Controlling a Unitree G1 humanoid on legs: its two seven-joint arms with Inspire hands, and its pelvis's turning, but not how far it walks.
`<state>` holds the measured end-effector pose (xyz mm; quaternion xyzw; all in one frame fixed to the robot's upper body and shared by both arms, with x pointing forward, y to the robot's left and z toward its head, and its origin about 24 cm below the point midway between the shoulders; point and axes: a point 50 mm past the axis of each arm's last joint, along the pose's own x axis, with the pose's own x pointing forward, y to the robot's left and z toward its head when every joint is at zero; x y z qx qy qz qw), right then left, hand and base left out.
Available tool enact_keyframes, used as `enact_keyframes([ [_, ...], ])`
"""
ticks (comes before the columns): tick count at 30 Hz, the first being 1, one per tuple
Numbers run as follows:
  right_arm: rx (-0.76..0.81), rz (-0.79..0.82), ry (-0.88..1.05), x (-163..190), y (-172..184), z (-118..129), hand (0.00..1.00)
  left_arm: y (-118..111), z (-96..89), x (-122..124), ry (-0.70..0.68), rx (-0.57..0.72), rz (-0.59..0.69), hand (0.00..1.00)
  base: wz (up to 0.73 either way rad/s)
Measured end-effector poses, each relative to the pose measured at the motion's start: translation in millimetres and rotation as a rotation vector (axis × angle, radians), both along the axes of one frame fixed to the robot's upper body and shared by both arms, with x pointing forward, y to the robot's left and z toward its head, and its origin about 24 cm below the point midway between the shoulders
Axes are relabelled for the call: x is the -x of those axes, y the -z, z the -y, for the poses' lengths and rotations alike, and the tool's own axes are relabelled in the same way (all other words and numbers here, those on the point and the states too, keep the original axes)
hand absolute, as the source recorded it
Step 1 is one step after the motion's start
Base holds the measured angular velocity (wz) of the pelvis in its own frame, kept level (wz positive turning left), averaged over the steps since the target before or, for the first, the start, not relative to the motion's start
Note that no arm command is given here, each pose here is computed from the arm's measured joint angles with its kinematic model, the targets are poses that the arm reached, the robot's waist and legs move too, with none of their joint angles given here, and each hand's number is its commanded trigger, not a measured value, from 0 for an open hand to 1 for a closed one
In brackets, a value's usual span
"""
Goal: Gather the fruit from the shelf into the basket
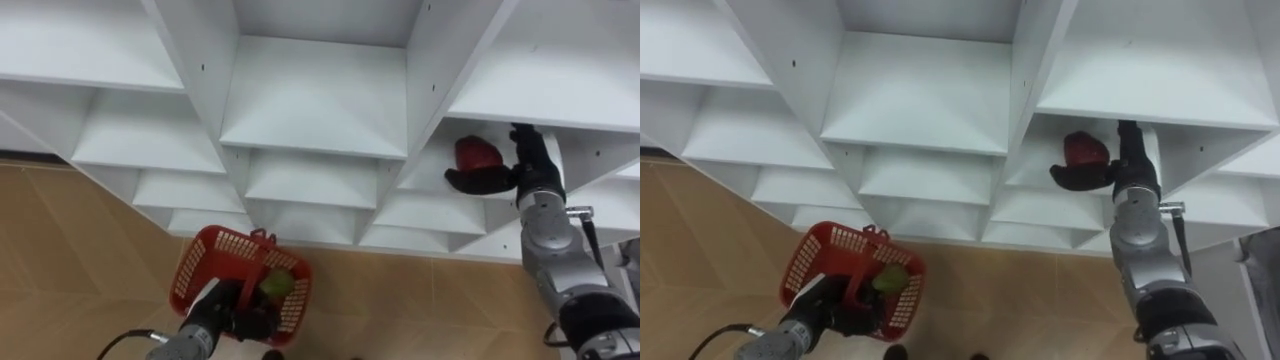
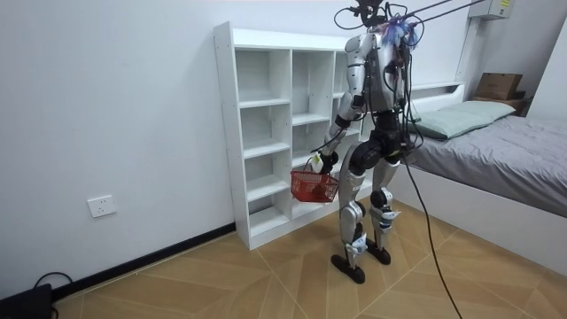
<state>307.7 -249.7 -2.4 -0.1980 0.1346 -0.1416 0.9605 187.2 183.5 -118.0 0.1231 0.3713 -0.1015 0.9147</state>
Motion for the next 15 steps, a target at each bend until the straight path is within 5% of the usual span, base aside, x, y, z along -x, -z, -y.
enact_keyframes([
  [15,0.024,-0.019,0.031,-4.8,-1.8,3.4,0.0,4.0,2.1,2.9,-0.007,-0.001,-0.042,1.0,0.0],
])
